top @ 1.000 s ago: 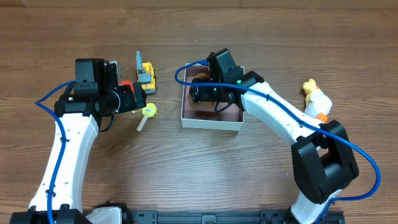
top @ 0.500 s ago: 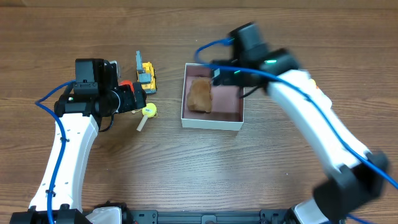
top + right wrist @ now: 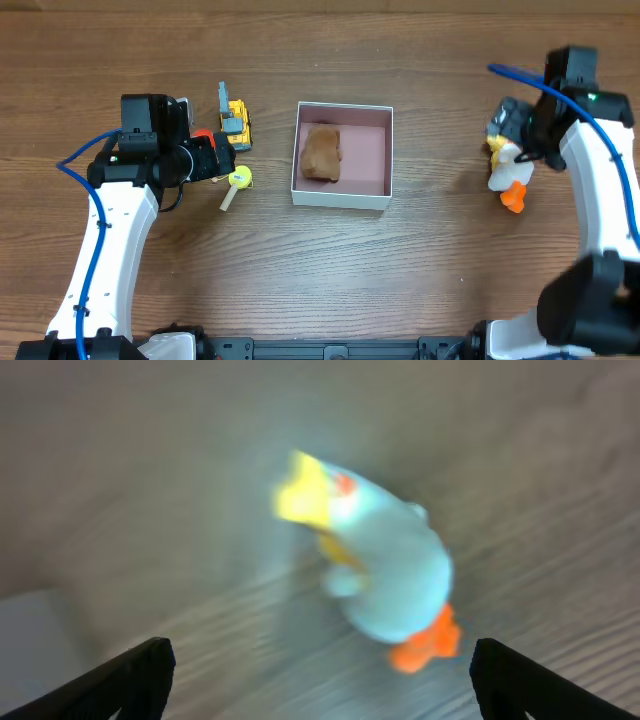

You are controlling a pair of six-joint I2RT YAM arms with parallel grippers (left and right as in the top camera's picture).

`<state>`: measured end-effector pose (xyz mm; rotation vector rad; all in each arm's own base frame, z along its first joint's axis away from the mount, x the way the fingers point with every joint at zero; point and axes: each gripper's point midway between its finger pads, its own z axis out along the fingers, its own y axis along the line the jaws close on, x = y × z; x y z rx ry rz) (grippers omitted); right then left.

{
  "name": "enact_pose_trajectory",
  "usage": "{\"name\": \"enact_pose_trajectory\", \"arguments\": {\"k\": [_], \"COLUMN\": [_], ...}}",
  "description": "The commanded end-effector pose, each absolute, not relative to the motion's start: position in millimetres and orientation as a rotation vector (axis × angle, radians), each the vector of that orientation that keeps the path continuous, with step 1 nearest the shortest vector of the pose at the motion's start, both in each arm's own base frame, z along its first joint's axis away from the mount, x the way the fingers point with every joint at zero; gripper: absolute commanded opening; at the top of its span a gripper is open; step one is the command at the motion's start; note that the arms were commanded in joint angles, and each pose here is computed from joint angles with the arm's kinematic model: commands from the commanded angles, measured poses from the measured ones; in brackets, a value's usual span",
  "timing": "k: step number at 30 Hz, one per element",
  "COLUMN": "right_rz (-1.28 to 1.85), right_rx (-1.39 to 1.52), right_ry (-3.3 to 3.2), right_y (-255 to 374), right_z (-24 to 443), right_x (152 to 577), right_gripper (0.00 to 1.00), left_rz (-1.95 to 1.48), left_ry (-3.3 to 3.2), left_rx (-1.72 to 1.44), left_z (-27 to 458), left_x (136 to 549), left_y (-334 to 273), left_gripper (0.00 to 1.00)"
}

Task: Pack container
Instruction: 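Move the right gripper to the white plush duck and grasp it, then carry the duck into the box beside the hamster and release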

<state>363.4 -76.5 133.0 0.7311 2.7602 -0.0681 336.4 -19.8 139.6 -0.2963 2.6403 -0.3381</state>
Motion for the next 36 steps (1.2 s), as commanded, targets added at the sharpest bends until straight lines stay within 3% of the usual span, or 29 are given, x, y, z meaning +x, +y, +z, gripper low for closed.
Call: {"name": "enact_pose_trajectory", "arguments": {"k": [1,7,11,13,18,20,21,23,28,34,36], "right_rz": [-0.029,-0.049,-0.043,-0.004,0.127,0.142,0.144,0.145,0.145,0.178,0.221], "right_rx": [0.704,0.805,0.808,0.806,0.808,0.817,0.824,0.836,0.853,0.63,0.546], "right_ry": [2.863,2.912,2.925,2.929,2.952,2.978,2.993,3.01,2.965,2.821,2.742], "right_y": [-85.8,-108.3,-108.5,-104.5,-90.8,-88.3,-87.2,-85.8,-75.5,-19.6,11.8], "right_z": [96.0,54.6,44.3,38.9,23.4,16.9,15.4,15.9,50.1,146.1,182.7], "right_x": [352.2,350.0,352.4,355.5,360.7,357.1,353.8,349.1,345.2,342.1,333.3], "right_gripper": [0.97,0.97,0.92,0.79,0.66,0.49,0.35,0.3,0.2,0.04,0.04], "left_rz": [-0.348,-0.348,-0.348,-0.348,-0.348,-0.348,-0.348,-0.348,-0.348,-0.348,-0.348], "left_ry": [2.625,2.625,2.625,2.625,2.625,2.625,2.625,2.625,2.625,2.625,2.625], "left_rx": [-0.257,-0.257,-0.257,-0.257,-0.257,-0.257,-0.257,-0.257,-0.257,-0.257,-0.257], "left_z": [145.7,145.7,145.7,145.7,145.7,145.7,145.7,145.7,145.7,145.7,145.7], "left_x": [341.0,341.0,341.0,341.0,341.0,341.0,341.0,341.0,341.0,341.0,341.0], "left_y": [-20.7,-20.7,-20.7,-20.7,-20.7,-20.7,-20.7,-20.7,-20.7,-20.7,-20.7], "left_gripper": [1.0,1.0,1.0,1.0,1.0,1.0,1.0,1.0,1.0,1.0,1.0]}}
